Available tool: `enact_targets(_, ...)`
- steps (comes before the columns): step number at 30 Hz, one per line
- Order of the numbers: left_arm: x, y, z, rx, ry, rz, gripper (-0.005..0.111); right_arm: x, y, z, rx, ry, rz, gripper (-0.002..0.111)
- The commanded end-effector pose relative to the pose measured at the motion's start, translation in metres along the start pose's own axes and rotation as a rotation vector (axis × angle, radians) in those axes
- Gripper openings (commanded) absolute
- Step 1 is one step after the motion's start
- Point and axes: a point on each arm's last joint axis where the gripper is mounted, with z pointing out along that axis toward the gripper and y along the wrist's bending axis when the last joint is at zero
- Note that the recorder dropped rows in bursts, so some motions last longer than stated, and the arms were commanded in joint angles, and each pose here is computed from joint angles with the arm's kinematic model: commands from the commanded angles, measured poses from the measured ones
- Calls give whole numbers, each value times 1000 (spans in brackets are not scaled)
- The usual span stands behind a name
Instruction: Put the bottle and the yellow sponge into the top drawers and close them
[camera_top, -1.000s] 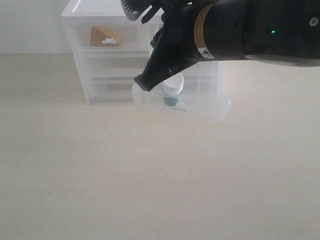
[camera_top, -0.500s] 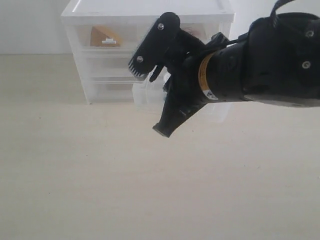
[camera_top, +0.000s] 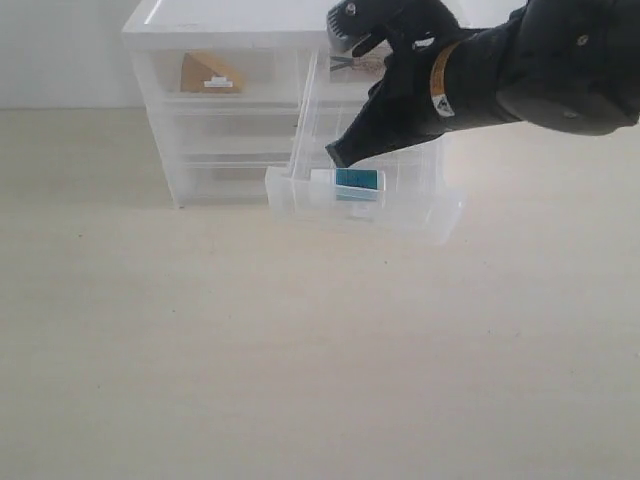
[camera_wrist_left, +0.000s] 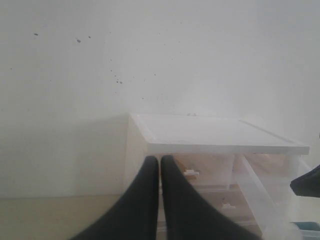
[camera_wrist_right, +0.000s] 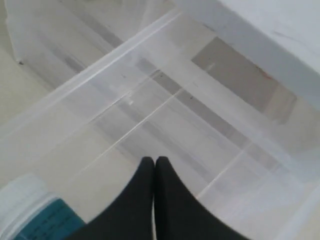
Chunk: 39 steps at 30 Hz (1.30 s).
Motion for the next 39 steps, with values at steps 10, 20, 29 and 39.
enact_targets(10,1,0,-1,2,-3,1,4,34,72,-52,-129,107,-380,0)
enact_targets(20,1,0,-1,2,-3,1,4,14,51,-14,33,167,-388,0)
enact_targets(29,1,0,-1,2,-3,1,4,-12,37,-13,97,96,-420,0)
enact_targets(39,1,-1,-1,7,-5,0,4,2,20,-26,179,309,-363,0)
